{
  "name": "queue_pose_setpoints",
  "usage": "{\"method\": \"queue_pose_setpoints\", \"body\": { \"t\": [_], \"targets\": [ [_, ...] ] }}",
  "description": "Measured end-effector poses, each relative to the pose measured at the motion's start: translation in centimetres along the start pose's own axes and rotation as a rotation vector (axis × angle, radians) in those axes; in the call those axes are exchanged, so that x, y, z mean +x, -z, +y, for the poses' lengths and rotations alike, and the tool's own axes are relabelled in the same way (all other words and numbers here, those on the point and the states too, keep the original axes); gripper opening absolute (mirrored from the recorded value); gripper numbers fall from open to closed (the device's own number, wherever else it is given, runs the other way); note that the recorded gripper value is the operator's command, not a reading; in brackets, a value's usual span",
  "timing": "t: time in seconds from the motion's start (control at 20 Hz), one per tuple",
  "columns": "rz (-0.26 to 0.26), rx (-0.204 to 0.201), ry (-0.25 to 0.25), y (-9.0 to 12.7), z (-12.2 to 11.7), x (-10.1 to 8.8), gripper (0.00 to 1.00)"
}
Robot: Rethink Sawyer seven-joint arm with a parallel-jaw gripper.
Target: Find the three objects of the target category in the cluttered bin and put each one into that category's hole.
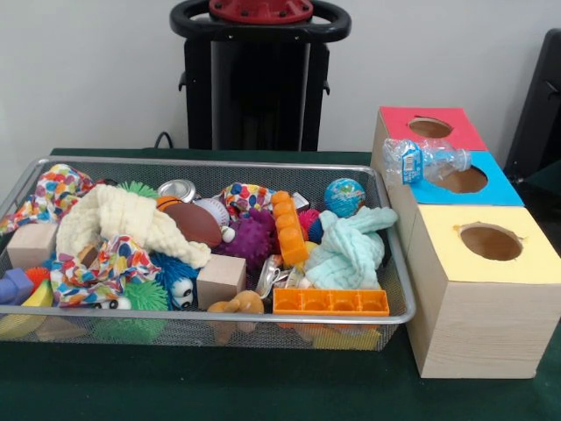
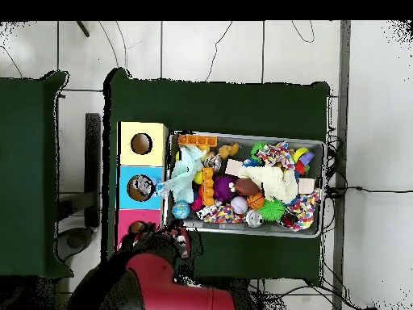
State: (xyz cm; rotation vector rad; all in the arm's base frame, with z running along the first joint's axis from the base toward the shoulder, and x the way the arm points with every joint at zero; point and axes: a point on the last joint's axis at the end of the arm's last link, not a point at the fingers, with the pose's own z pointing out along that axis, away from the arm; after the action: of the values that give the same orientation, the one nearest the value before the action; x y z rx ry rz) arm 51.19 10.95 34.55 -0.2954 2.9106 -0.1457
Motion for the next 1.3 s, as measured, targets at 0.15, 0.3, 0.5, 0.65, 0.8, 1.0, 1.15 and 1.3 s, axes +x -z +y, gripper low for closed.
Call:
{"method": "queue_pose_setpoints", "body": {
  "t": [0.15,0.3,0.5,0.65,0.8,1.0,1.15,1.3],
  "targets": [
    [-0.002,0.003,-0.013,-0.1,-0.7,-0.1,1.00],
    [0.011,0.007,-0.031,-1.8,-1.9,-0.3,1.00],
    [0.021,0.022,-0.059,-6.0,-4.6,-0.5,1.00],
    [0.015,0.021,-0.083,-8.7,-6.3,-1.0,1.00],
    [0.021,0.019,-0.098,-11.5,-7.7,-0.9,1.00],
    [0.041,0.003,-0.101,-14.2,-8.6,-0.5,1.00],
    [0.073,-0.013,-0.089,-16.1,-8.7,0.2,1.00],
    [0.100,-0.016,-0.058,-17.4,-8.2,0.9,1.00]
  ]
}}
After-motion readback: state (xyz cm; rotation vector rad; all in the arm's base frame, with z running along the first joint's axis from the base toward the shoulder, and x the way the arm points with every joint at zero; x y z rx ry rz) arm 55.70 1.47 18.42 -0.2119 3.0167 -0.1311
